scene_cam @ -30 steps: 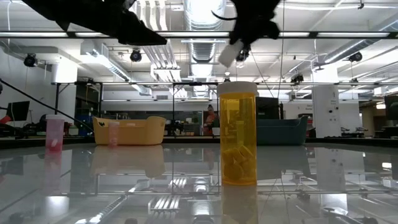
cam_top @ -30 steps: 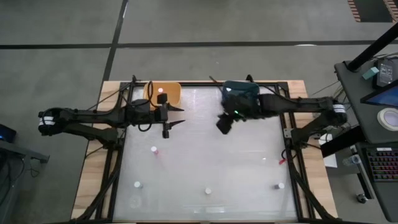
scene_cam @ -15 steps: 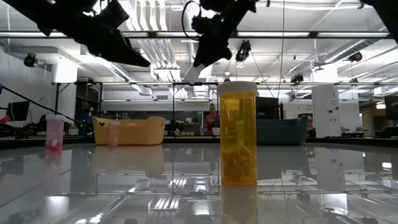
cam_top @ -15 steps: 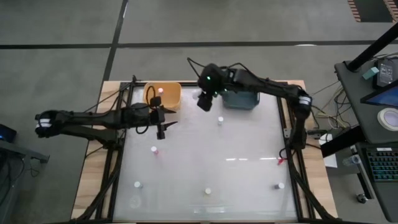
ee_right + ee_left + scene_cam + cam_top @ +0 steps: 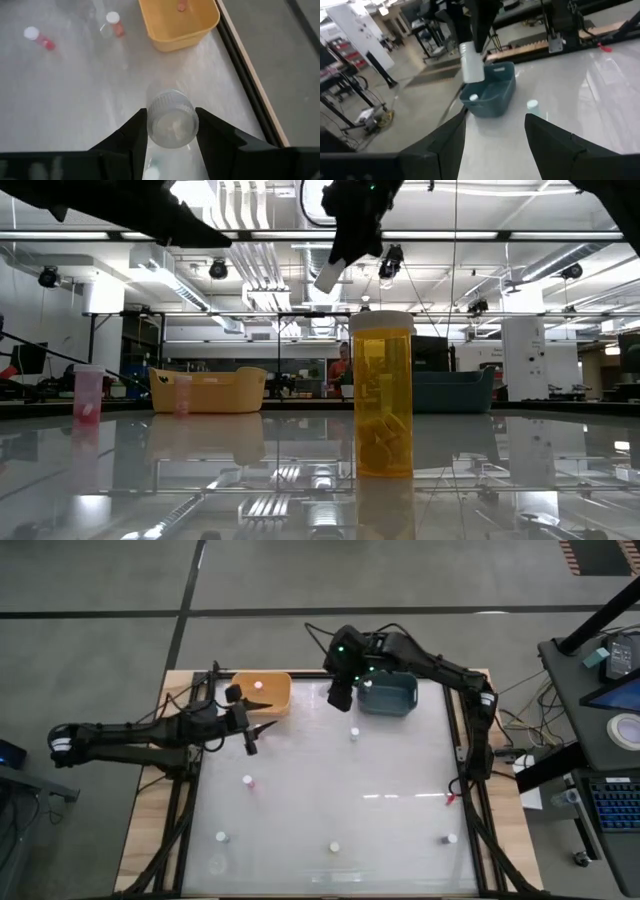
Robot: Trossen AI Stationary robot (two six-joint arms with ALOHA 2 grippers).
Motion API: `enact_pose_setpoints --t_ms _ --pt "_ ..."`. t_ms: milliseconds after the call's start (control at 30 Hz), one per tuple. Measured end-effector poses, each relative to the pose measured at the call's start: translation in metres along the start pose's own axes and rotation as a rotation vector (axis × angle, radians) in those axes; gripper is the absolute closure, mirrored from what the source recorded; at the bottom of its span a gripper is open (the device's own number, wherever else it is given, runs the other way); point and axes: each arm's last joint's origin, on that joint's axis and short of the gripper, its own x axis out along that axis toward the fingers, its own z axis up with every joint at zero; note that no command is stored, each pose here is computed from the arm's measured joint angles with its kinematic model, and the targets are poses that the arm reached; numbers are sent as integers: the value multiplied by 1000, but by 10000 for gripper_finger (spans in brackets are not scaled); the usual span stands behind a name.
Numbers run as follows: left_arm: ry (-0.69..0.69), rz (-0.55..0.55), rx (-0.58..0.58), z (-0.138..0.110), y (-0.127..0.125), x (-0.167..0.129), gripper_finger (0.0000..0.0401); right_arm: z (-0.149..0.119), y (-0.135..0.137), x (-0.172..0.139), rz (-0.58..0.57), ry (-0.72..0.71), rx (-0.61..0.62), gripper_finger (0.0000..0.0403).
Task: Pick and place medicine bottles into bin by pill shape (circle, oval)
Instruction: Put the transparent tablet bottle into the yellow bin
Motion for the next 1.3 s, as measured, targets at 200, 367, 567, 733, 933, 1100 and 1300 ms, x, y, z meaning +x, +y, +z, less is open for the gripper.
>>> enact_pose_setpoints --t_ms 200,367,567,733,933,1100,1300 --pt "-45 18 19 6 4 -7 211 2 5 -24 24 -14 38 264" --pt "-97 40 54 11 6 -8 211 4 7 -35 63 -27 84 264" --pt "-111 46 55 12 5 -1 211 3 8 -36 71 -23 109 264" --pt "-81 34 63 9 1 6 211 4 8 -36 72 -26 108 264" --pt "-83 79 52 10 2 10 211 4 9 -36 73 -26 146 264" --pt "-82 104 42 10 4 7 211 8 9 -36 76 -69 160 264" --pt "-94 114 15 11 6 3 206 19 9 -24 107 -145 122 264"
